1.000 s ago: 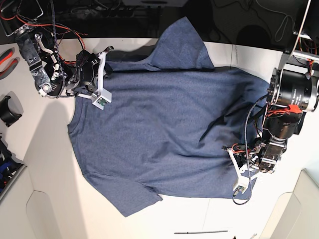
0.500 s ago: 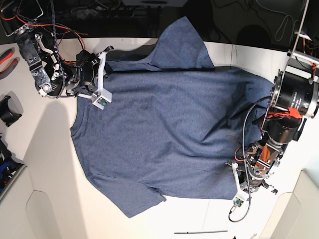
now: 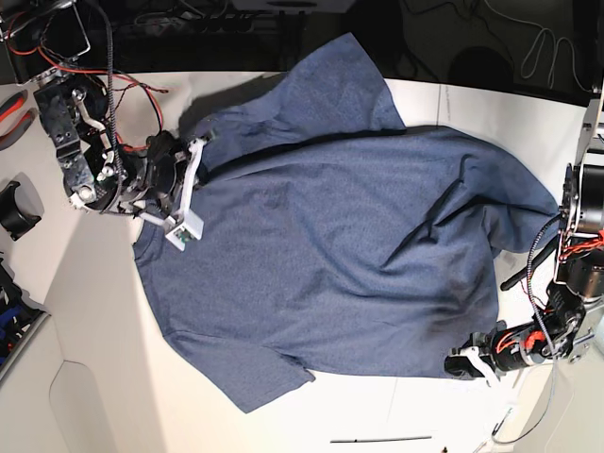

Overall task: Layout the t-shirt on the table in an organized manner, then fold the t-shirt properly
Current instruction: 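Carry the left gripper's held shoulder edge along the shirt side, then grasp the shirt body with the right gripper and pull it outward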

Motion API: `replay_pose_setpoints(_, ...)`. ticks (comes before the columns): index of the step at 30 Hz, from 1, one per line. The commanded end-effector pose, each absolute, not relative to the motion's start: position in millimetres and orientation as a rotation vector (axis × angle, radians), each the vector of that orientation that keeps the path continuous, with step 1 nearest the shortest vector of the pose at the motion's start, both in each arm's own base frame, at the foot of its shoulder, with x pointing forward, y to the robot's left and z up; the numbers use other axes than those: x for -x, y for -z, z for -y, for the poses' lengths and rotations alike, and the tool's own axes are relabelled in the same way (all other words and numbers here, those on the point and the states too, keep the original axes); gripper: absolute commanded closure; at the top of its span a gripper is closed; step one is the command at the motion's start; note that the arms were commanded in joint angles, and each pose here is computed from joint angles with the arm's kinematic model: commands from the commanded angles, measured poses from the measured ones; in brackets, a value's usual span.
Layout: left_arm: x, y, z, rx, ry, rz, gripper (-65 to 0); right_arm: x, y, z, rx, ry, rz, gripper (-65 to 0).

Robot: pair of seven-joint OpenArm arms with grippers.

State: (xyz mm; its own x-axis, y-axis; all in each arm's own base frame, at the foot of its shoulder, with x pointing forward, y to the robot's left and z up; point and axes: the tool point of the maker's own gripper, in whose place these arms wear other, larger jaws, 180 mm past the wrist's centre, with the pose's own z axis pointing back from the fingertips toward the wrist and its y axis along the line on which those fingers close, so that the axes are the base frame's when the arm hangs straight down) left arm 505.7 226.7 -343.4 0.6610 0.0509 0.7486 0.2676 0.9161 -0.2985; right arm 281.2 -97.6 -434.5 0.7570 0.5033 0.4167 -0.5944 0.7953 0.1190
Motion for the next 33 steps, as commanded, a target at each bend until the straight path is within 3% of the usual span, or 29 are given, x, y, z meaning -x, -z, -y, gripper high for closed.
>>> replay_pose_setpoints(1,-518,314,-240,0.444,0.069,0.930,0.0,-307,411,90,-0.282,-0.593,0.473,0.0)
replay_pose_setpoints(10,-482,321,-309,0.612,-0.321,0.984,0.0,-362,345,33,-0.438,-0.592,0.665,0.0)
replay_pose_setpoints(17,-426,346,-293,0.837,-0.380,0.740,0.0,-401,294,-41,-0.540,-0.584,0.919,0.0)
replay_pose_setpoints(20,-399,336,-272,0.953,-0.278,0.639,0.0,-420,292,-73,-0.585,-0.552,0.929,0.0)
replay_pose_setpoints(22,-380,339,-266,0.928,-0.184,0.572,0.0,-432,299,-94,-0.611,-0.531,0.898,0.0)
replay_pose_setpoints(27,-359,340,-269,0.850,-0.071,0.561,0.0,-461,304,-130,-0.667,-0.525,0.885,0.0)
replay_pose_setpoints(33,-327,397,-297,0.577,-0.047,0.485,0.0,-490,328,-109,-0.522,-0.561,0.906,0.0)
